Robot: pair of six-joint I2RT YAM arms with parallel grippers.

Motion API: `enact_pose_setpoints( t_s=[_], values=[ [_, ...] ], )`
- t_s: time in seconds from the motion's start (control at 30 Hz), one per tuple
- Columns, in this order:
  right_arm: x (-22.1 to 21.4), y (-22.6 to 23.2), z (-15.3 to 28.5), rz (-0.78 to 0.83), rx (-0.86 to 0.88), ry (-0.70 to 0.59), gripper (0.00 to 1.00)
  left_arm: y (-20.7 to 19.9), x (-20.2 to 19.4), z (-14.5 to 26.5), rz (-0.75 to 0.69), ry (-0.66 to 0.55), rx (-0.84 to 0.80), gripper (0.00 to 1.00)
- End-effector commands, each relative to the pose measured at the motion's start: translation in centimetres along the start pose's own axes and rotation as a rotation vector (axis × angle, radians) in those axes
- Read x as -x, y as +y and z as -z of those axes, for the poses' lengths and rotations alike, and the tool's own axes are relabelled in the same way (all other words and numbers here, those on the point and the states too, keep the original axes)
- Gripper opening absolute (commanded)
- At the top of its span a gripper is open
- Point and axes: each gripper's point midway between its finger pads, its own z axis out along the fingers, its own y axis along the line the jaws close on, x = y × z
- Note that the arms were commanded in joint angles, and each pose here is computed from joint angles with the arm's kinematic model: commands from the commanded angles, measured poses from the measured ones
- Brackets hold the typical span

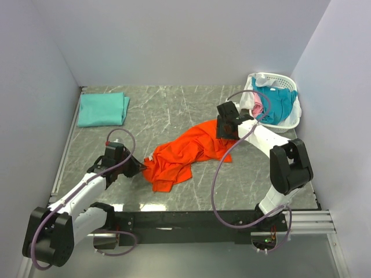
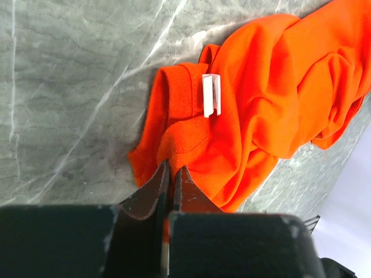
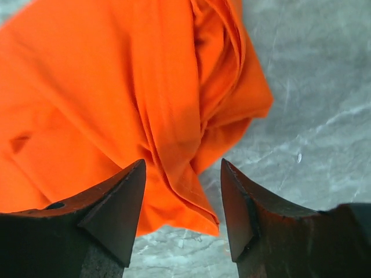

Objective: Fold and stack the t-shirts
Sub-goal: Flatten the tshirt out

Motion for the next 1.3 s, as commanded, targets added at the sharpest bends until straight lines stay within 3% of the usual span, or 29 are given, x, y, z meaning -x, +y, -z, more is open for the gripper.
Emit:
enact_pose_setpoints(
  t_s=[0.0, 0.13, 0.3, 0.37, 0.4, 0.5, 0.53, 0.6, 0.8, 0.97, 1.27],
  values=[
    [-1.2, -1.2, 0.7, -0.025, -0.037, 0.018, 0.61, -1.4, 1.5, 0.6, -0.033, -0.052, -0.023, 0.01],
    [-4.4, -0.3, 0.5, -0.004, 0.054, 0.086, 0.58, -1.6, 1.7, 0.6, -0.041, -0.056, -0.017, 0.01],
    [-4.8, -0.4, -0.6, -0.009, 0.044, 0.084, 0.56, -1.6, 1.8, 0.5, -0.043, -0.055, -0.016, 0.01],
    [-4.4, 0.0, -0.7, -0.023, 0.053, 0.07, 0.49, -1.7, 1.9, 0.5, -0.04, -0.057, -0.017, 0.01],
    [-3.9, 0.1, -0.7, -0.034, 0.06, 0.056, 0.37, -1.7, 2.1, 0.6, -0.04, -0.064, -0.013, 0.01],
    [-3.5, 0.2, -0.3, -0.043, 0.065, 0.039, 0.22, -1.8, 2.4, 0.8, -0.038, -0.078, -0.006, 0.01],
    [-3.3, 0.1, -0.2, -0.046, 0.063, 0.031, 0.07, -2.0, 2.6, 0.9, -0.035, -0.091, -0.008, 0.01],
    [-2.5, -0.2, 0.5, -0.049, 0.055, -0.002, 0.0, -2.2, 3.3, 1.2, -0.036, -0.119, -0.004, 0.01],
    [0.3, -1.2, 3.5, -0.097, 0.063, -0.109, 0.0, -4.9, 6.7, 3.1, -0.064, -0.242, -0.028, 0.01],
    [4.8, -1.7, 10.0, -0.17, 0.183, -0.277, 0.0, -10.4, 10.3, 6.6, -0.08, -0.363, -0.151, 0.01],
    [10.8, -5.4, 23.4, -0.247, 0.332, -0.613, 0.0, -17.3, 17.3, 18.9, -0.085, -0.721, -0.265, 0.01]
  ],
)
